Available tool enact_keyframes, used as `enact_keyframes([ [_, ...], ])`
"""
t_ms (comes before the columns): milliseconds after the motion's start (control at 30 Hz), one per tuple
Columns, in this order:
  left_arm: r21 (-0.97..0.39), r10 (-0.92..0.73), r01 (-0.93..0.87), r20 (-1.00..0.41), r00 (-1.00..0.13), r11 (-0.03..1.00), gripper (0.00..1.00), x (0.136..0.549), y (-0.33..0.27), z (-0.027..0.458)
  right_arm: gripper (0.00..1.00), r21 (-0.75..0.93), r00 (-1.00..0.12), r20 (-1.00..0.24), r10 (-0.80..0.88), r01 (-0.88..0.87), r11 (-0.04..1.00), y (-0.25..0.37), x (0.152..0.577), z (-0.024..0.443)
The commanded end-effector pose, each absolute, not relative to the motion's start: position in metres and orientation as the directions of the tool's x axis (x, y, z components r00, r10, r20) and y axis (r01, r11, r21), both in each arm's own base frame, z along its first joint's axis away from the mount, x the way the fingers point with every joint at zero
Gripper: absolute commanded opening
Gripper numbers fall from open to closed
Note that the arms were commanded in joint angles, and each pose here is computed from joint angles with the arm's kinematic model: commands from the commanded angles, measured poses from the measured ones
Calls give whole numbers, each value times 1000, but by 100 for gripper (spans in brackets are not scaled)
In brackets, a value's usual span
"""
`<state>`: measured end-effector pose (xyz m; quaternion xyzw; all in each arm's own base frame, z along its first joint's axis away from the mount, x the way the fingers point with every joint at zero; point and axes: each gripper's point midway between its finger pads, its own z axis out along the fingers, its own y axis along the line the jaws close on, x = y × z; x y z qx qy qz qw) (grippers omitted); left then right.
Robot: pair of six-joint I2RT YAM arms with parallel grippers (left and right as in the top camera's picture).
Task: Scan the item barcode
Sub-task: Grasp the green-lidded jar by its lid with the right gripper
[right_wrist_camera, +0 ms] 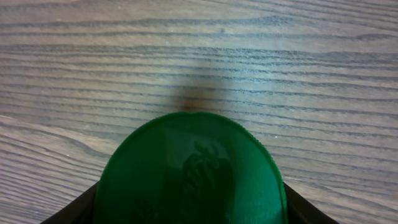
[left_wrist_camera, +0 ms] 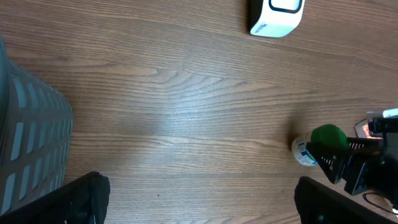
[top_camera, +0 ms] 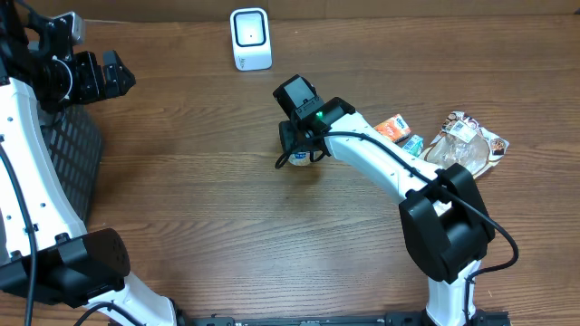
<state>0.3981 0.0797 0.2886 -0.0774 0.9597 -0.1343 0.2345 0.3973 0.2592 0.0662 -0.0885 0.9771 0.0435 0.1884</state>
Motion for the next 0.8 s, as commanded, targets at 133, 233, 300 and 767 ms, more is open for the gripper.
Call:
enact_keyframes([
  [133,-276,-191,-62,-468,-863,959,100,395,80,302,93,142,-916,-317,-247,-304,942,278,379,78],
  [233,-276,-191,-63,-468,-863,959,100,395,80,302,94,127,-907,-311,-284,-336,933,278,378,91],
  [300,-276,-191,-63,-468,-863,959,100,395,80,302,95,127,-907,-311,-284,-336,933,278,378,101],
  [767,-276,-191,-63,-468,-863,959,100,395,80,302,100,169,-954,-275,-120,-171,971,276,379,94],
])
